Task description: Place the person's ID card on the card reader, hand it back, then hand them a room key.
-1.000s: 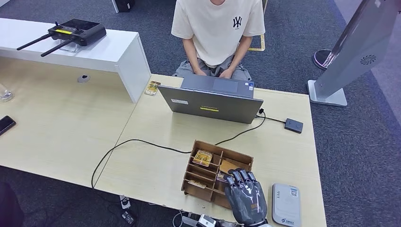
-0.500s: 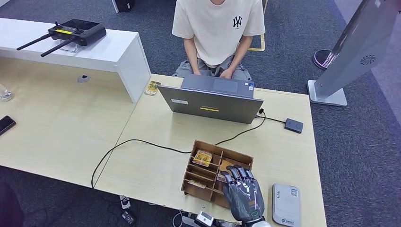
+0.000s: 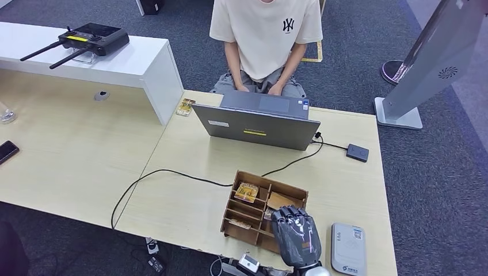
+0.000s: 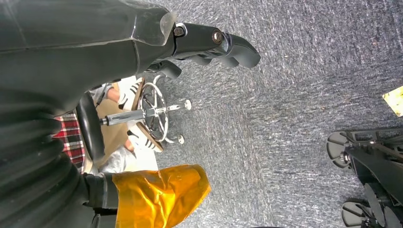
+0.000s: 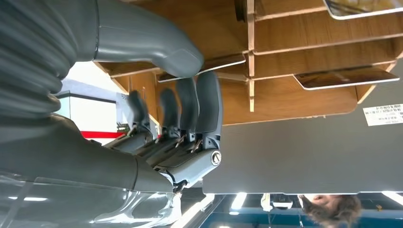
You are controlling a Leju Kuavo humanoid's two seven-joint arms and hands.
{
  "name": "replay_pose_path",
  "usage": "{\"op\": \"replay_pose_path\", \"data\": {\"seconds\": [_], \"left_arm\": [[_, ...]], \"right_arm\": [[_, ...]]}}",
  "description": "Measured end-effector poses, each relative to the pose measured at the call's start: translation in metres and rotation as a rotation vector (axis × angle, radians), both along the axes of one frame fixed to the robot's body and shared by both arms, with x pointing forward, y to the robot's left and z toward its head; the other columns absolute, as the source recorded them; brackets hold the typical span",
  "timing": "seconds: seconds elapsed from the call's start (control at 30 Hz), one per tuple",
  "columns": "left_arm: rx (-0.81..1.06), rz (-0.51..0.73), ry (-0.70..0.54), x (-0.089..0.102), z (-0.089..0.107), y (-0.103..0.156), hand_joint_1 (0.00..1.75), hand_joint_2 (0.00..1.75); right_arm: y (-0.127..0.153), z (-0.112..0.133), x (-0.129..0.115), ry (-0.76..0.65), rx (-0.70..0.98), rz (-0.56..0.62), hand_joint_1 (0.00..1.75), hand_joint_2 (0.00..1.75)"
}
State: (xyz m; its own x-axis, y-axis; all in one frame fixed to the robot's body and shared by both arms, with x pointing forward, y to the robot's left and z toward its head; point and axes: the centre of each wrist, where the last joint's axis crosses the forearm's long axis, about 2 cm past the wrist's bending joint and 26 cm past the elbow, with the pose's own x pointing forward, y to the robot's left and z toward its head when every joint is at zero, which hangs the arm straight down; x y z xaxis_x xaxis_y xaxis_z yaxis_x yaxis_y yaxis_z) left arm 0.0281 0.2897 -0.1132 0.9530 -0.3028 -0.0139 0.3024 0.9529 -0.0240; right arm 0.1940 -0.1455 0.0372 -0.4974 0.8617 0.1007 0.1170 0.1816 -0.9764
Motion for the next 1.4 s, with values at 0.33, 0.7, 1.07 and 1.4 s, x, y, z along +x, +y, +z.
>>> {"op": "replay_pose_path", "data": {"seconds": [0.33, 0.7, 1.07, 1.4], "left_arm": [[-0.001, 0.0, 0.001, 0.0, 0.0, 0.0, 0.0, 1.75], [-0.001, -0.001, 0.001, 0.0, 0.0, 0.0, 0.0, 1.75], [0.001, 0.014, -0.001, -0.003, 0.0, 0.0, 0.0, 1.75], [-0.006, 0.048, -0.012, -0.005, 0.0, 0.0, 0.0, 1.75]], "right_arm": [[0.0, 0.001, 0.001, -0.003, 0.0, -0.001, 1.72, 1.75], [0.0, 0.003, 0.003, -0.006, 0.032, -0.018, 1.75, 1.75], [-0.002, 0.038, 0.01, -0.088, 0.224, -0.078, 1.75, 1.75], [-0.015, 0.094, 0.017, -0.051, 0.579, -0.077, 1.75, 1.75]]}}
